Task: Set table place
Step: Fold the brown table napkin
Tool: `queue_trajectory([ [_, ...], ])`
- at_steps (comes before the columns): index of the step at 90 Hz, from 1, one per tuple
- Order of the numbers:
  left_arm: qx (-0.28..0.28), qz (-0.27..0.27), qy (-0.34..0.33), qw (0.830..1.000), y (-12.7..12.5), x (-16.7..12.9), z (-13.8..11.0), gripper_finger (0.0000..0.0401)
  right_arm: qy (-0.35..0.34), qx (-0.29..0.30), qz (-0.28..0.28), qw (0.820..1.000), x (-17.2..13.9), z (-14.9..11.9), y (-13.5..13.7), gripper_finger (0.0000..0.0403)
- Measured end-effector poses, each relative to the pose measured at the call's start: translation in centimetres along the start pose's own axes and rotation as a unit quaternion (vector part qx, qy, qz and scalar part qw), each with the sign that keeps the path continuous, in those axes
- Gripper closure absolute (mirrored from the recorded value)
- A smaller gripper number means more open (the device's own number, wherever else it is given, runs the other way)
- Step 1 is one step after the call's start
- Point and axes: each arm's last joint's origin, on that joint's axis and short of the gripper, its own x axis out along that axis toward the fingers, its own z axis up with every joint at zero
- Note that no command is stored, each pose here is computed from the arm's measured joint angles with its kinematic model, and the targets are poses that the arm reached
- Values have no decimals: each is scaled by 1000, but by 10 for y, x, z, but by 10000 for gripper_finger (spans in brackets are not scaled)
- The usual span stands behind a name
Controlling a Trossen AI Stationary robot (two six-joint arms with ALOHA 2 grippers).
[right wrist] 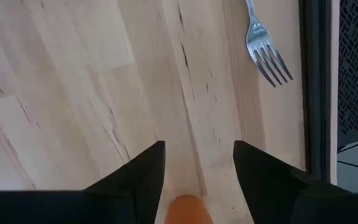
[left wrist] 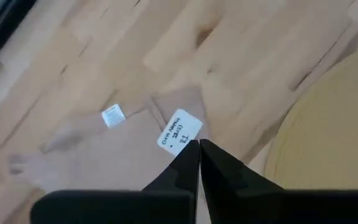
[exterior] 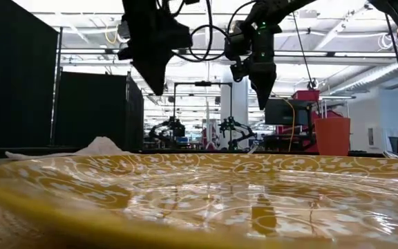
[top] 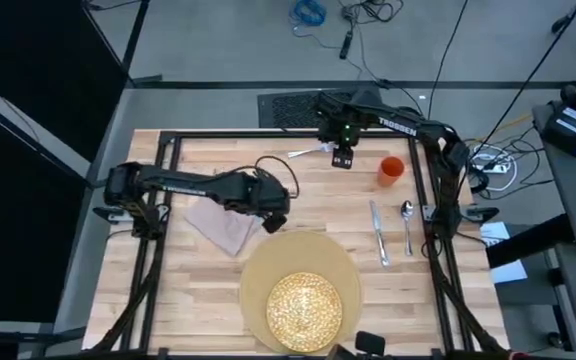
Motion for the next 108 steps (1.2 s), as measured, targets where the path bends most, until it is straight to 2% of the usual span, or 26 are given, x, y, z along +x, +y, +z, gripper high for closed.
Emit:
queue_trajectory([
  [12,-4,9,6,1000,0,11,4,401,3,2,1,1000,0,-1,0,227],
  [23,30,14,23,999,1,21,6,386,4,2,1,1000,0,-1,0,227],
  [40,30,42,57,997,8,32,6,305,4,2,2,1000,0,-1,0,227],
  [49,-8,50,42,998,7,34,8,255,4,2,1,1000,0,-1,0,227],
  [59,-9,64,36,997,4,44,10,223,4,2,2,1000,0,-1,0,227],
  [83,4,137,48,989,-4,80,6,215,3,2,1,1000,0,-1,0,227],
  [108,1,154,71,985,-8,106,4,215,2,4,2,1000,0,0,0,227],
])
